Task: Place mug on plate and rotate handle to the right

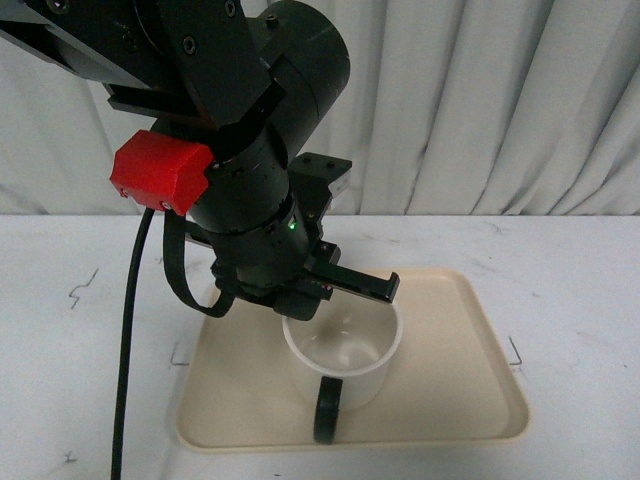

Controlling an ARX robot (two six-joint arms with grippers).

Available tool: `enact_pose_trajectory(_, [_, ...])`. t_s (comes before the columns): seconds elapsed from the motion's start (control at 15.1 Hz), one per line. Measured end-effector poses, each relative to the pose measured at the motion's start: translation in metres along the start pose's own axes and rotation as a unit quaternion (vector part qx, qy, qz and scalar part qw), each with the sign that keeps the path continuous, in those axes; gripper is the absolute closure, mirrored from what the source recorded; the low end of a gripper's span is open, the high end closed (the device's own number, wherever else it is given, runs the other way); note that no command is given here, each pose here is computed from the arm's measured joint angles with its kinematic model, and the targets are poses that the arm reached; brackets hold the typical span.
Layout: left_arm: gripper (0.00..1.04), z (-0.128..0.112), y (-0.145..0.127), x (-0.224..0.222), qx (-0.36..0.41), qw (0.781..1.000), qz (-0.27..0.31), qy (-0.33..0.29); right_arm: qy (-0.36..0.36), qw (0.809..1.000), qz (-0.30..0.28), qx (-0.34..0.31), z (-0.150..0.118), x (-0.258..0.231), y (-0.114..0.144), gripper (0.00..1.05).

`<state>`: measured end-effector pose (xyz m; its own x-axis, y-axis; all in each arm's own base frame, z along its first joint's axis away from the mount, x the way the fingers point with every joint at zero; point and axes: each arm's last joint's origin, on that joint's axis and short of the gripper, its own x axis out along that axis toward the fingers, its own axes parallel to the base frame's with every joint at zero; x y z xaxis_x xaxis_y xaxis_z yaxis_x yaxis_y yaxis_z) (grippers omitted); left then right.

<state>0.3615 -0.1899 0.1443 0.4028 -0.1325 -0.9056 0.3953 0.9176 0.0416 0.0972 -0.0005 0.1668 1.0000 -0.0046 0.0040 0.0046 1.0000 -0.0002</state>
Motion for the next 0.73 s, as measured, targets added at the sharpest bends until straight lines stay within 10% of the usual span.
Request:
enact_pose_trajectory(0.33, [0.43, -0.004, -0.002, -0.021, -0.002, 1.000, -0.018, -0.022, 0.000, 1.000, 0.000, 0.000, 0.000, 0.000, 0.000, 0.06])
enact_pose_trajectory(0.46, [0.22, -0.003, -0.003, -0.076, 0.006, 0.986, -0.020, -0.165, 0.000, 1.000, 0.000, 0.000, 0.000, 0.000, 0.000, 0.06])
enact_pose_trajectory(0.6, [0.06, -0.004, 0.001, -0.145, 0.019, 0.937, 0.011, -0.350, 0.000, 1.000, 0.000, 0.000, 0.000, 0.000, 0.000, 0.06])
enact_pose_trajectory(0.73, [0.28, -0.032, 0.019, -0.141, -0.085, 0.857, 0.132, -0.490, 0.001, 1.000, 0.000, 0.000, 0.000, 0.000, 0.000, 0.06])
